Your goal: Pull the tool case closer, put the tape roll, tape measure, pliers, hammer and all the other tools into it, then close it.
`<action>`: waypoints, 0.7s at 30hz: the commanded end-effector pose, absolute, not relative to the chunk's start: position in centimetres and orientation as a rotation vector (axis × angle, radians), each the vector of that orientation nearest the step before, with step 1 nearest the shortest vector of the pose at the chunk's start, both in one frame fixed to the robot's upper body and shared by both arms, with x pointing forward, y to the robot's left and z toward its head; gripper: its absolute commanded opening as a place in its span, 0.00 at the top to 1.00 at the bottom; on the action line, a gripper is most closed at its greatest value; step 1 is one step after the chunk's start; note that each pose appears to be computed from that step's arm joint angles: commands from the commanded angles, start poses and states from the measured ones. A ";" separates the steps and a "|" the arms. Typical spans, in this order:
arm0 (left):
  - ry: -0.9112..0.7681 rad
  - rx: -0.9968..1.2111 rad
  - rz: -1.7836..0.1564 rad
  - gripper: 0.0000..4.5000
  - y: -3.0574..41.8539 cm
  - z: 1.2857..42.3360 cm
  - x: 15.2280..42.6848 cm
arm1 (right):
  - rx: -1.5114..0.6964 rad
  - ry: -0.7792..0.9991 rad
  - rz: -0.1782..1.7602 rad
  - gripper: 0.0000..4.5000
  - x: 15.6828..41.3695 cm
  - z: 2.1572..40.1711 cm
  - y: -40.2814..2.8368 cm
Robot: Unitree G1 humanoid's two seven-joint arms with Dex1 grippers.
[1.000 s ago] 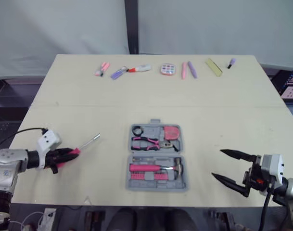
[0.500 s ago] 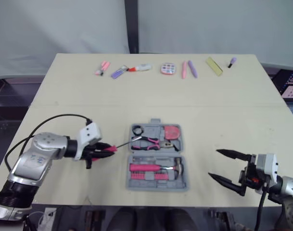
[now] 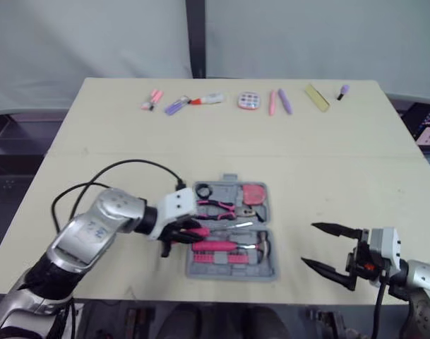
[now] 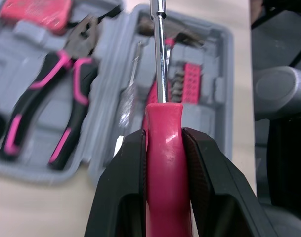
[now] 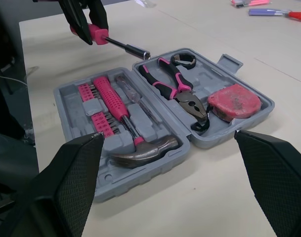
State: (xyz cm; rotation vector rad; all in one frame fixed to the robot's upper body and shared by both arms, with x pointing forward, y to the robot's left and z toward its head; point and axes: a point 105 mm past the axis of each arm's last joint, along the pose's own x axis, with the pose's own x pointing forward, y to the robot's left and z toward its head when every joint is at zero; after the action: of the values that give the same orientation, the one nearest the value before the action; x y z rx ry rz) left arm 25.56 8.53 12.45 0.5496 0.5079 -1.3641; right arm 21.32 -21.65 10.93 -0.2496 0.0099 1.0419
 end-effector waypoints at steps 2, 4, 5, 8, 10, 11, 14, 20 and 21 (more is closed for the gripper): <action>0.504 0.580 -1.428 0.87 6.3 12.5 24.0 | -0.269 0.010 1.077 0.00 20.9 11.2 -21.4; 0.533 0.602 -1.451 0.87 5.8 12.1 23.1 | -0.264 0.014 1.079 0.00 20.8 11.2 -21.3; 0.550 0.620 -1.449 0.87 5.8 11.8 22.9 | -0.261 0.017 1.080 0.00 20.7 11.1 -21.3; 0.605 0.638 -1.434 0.87 5.7 11.3 22.4 | -0.257 0.026 1.087 0.00 20.6 11.0 -21.1; 0.628 0.636 -1.417 0.87 5.7 11.2 22.3 | -0.255 0.027 1.088 0.00 20.6 11.0 -21.1; 0.641 0.645 -1.414 0.87 5.7 11.0 22.1 | -0.254 0.030 1.090 0.00 20.6 11.0 -21.0; 0.683 0.661 -1.388 0.87 5.7 10.5 21.9 | -0.256 0.033 1.097 0.00 20.6 11.0 -21.0; 0.712 0.612 -1.382 0.87 4.4 9.8 21.4 | -0.272 0.045 1.105 0.00 20.4 11.1 -21.1; 0.723 0.610 -1.383 0.87 4.3 9.7 21.2 | -0.277 0.049 1.103 0.00 20.3 11.0 -21.1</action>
State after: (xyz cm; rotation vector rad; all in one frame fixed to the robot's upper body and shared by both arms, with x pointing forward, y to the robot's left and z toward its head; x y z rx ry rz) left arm 21.83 4.71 9.37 0.5941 0.7393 -1.3604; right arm 20.64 -21.32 10.65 -0.2553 0.0561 1.0831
